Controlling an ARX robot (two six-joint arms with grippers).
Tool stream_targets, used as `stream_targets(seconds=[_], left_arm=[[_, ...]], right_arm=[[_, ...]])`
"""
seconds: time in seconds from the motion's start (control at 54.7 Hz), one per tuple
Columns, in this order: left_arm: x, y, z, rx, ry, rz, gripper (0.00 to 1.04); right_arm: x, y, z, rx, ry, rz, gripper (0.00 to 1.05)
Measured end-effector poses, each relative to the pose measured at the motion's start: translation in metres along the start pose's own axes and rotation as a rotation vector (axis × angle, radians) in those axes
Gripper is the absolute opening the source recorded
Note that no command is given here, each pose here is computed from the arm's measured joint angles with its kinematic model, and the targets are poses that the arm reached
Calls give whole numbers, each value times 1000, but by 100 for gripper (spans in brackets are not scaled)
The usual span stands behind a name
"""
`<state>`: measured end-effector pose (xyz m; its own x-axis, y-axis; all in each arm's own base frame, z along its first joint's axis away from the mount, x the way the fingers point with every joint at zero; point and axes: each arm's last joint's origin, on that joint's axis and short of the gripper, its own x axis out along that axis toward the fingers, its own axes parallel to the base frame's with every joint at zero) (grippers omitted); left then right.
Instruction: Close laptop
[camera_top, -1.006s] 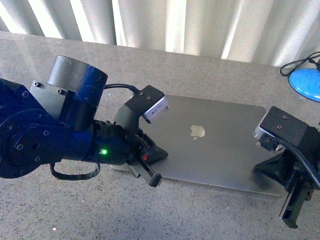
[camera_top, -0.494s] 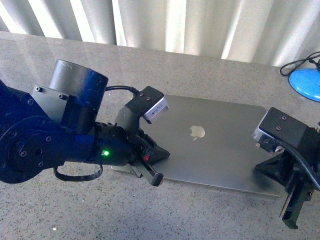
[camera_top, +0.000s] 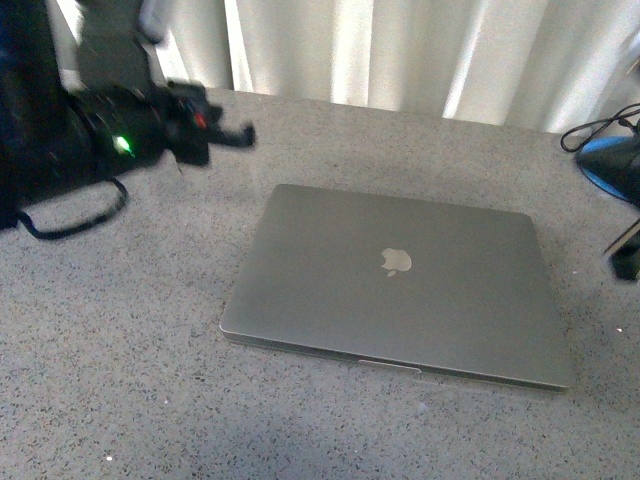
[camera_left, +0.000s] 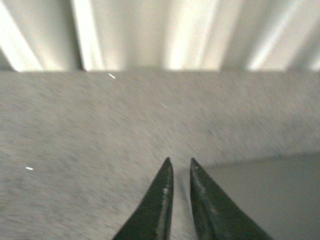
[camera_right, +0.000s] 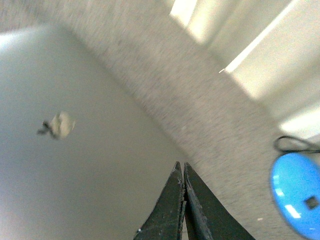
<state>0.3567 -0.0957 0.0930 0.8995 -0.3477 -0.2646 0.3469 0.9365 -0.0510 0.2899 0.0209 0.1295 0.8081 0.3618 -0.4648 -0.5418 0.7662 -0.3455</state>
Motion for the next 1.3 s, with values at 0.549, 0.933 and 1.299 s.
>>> stream_targets(seconds=[0.549,0.933,1.299], left_arm=[[-57,17,-4,-24,-229,356,4],[-172,20,6,-9,-271,363,4],[-218,21,5,-11,-245,359,4]], right_arm=[[-73,6,2,431,-369,-508,7],[-112,33,-11,473,-366,-499,1],[-137,47,-13,471,-383,-502,1]])
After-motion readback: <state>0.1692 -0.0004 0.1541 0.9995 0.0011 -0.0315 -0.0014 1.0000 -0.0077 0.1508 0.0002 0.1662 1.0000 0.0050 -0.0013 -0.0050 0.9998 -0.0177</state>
